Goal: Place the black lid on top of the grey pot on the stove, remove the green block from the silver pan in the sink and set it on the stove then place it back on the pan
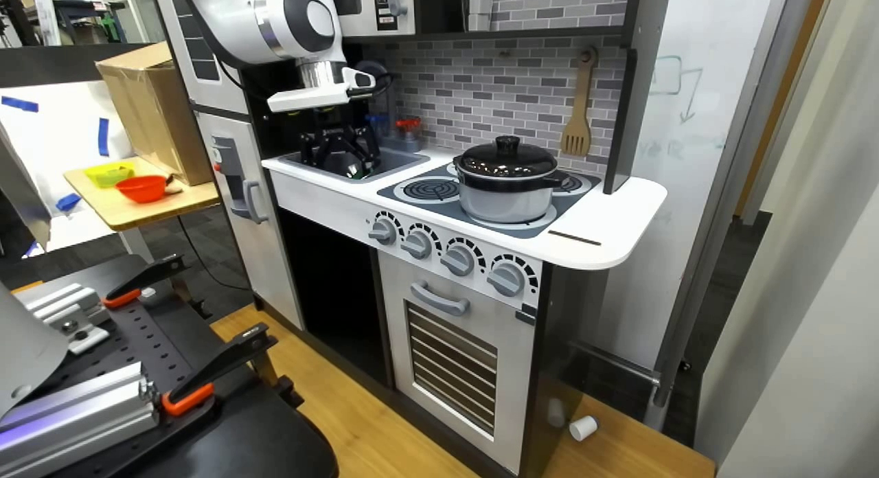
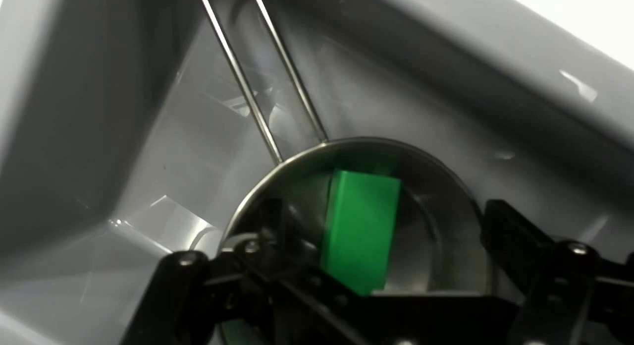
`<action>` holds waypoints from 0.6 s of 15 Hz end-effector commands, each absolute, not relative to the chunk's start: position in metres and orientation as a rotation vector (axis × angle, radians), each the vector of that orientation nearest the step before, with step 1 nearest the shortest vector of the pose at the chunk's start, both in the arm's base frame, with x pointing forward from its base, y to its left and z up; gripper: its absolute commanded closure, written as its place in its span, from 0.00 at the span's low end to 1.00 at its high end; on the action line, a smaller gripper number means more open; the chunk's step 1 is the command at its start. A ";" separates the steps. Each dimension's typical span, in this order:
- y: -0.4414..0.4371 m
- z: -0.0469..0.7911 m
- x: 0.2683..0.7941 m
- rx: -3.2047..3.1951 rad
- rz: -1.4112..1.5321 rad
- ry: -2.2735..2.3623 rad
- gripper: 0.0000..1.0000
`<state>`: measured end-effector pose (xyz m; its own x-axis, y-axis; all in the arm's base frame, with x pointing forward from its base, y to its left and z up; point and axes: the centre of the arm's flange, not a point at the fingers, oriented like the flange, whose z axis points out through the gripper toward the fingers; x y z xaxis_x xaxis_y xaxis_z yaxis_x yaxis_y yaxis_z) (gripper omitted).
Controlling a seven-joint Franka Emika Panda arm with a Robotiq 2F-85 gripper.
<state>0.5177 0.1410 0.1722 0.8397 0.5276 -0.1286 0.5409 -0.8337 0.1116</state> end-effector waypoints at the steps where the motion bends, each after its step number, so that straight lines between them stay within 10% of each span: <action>1: 0.140 0.168 0.526 2.857 -0.173 0.853 0.00; 4: 0.139 0.169 0.527 2.860 -0.201 0.843 0.03; 5: 0.138 0.169 0.526 2.865 -0.208 0.838 0.27; 9: 0.133 0.172 0.524 2.876 -0.230 0.825 0.42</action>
<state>0.5170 0.1396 0.1724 0.8421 0.5161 -0.1565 0.5340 -0.8385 0.1079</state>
